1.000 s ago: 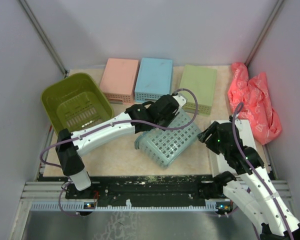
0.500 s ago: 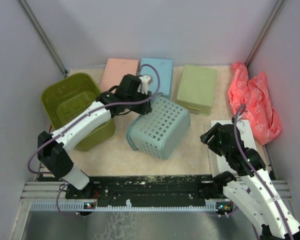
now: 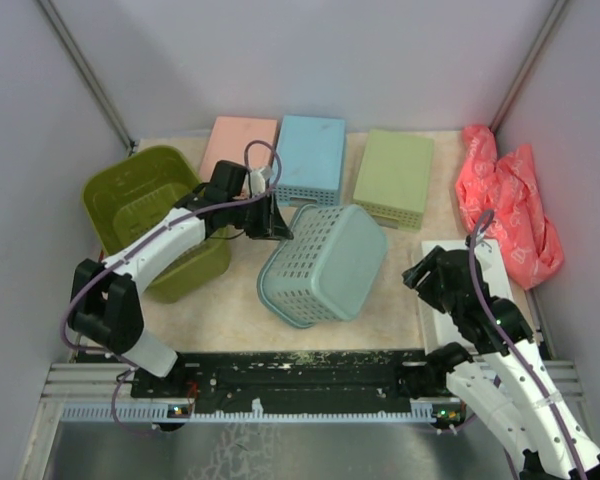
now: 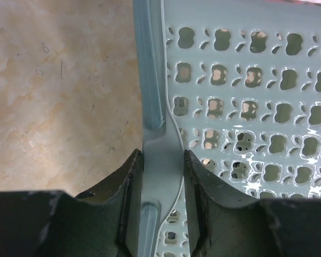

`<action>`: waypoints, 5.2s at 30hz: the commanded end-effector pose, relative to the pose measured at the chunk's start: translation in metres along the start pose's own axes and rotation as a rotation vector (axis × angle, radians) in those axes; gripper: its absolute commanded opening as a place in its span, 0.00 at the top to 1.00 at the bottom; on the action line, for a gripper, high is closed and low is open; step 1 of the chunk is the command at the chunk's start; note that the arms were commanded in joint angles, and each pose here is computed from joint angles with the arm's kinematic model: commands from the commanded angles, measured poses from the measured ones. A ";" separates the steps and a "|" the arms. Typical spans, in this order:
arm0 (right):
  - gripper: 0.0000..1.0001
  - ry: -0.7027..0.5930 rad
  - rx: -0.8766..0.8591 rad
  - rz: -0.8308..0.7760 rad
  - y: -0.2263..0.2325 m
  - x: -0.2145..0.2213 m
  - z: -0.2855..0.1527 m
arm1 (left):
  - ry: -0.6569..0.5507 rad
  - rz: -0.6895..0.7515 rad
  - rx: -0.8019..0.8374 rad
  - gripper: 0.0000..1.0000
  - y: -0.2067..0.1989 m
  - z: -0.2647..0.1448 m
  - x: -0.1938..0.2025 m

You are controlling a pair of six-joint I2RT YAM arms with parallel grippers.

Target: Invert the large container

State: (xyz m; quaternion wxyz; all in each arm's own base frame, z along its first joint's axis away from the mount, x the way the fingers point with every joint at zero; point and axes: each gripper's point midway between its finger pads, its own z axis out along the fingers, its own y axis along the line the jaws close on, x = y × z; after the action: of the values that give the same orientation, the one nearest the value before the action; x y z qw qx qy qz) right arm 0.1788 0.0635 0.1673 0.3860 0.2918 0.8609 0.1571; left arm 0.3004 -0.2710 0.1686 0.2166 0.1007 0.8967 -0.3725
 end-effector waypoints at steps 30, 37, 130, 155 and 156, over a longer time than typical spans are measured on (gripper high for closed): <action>0.43 0.022 -0.514 -0.235 0.144 -0.036 -0.043 | -0.298 0.235 -0.294 0.14 -0.027 -0.061 -0.066; 0.38 0.108 -0.550 -0.552 0.225 0.042 -0.041 | -0.419 0.151 -0.552 0.07 0.017 -0.132 -0.096; 0.34 -0.337 -0.267 -0.380 0.142 -0.059 -0.052 | -0.312 -0.229 0.573 1.00 -0.129 -0.217 0.008; 0.34 -0.197 -0.444 -0.405 0.188 -0.022 -0.048 | -0.330 -0.342 0.064 0.30 0.001 -0.170 0.016; 0.34 -0.172 -0.478 -0.397 0.196 -0.016 -0.050 | -0.340 -0.309 0.043 0.29 0.001 -0.174 0.012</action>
State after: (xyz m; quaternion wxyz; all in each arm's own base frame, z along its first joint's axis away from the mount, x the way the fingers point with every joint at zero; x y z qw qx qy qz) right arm 0.2252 0.1689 0.2939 0.5510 0.0447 0.8147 0.1752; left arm 0.2335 -0.1651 0.2690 0.2440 -0.1468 0.8114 -0.5105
